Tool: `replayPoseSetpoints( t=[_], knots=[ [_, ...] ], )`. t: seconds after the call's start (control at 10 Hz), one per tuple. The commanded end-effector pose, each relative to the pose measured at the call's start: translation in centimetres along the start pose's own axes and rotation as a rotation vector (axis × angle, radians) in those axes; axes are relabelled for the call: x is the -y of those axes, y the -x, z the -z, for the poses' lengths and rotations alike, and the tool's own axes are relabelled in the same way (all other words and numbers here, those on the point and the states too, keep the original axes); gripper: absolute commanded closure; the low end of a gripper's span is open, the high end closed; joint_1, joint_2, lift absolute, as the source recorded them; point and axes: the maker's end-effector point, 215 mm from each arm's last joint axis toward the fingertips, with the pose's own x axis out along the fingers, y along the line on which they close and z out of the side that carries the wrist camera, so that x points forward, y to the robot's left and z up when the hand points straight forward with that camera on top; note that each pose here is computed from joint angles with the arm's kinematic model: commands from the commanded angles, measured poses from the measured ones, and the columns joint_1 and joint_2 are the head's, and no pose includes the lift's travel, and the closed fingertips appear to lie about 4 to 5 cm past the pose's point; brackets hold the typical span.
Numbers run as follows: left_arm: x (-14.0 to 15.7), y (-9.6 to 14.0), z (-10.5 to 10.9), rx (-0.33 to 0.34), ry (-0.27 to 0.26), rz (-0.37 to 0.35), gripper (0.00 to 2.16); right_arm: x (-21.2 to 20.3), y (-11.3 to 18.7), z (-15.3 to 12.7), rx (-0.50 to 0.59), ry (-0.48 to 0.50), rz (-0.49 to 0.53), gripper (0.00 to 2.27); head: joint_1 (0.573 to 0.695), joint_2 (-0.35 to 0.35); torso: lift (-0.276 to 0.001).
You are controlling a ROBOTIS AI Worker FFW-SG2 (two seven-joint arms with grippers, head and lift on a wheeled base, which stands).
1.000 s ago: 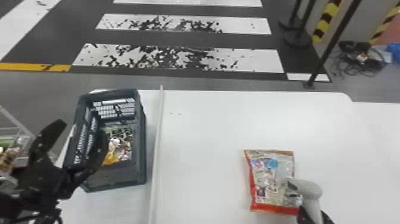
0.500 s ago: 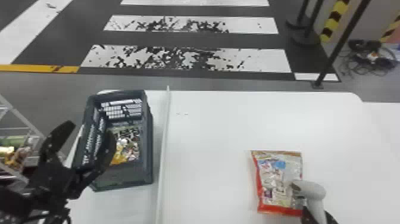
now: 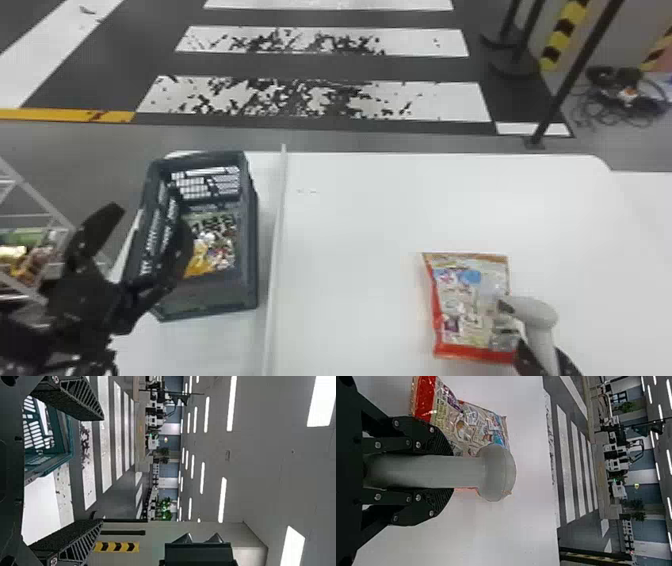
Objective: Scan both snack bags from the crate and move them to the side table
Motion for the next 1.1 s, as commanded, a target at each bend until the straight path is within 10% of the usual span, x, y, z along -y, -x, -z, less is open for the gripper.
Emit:
replayPoseSetpoints(
  t=[0.0, 1.0],
  knots=[
    [0.1, 0.0, -0.1, 0.001, 0.0, 0.001, 0.07, 2.5, -0.1, -1.5, 0.024, 0.0, 0.038, 2.24, 0.695, 0.027, -0.029],
    [1.1, 0.2, -0.6, -0.001, -0.017, 0.014, 0.07, 19.2, -8.5, -2.9, -0.099, 0.079, 0.233, 2.24, 0.695, -0.258, -0.029]
  ],
)
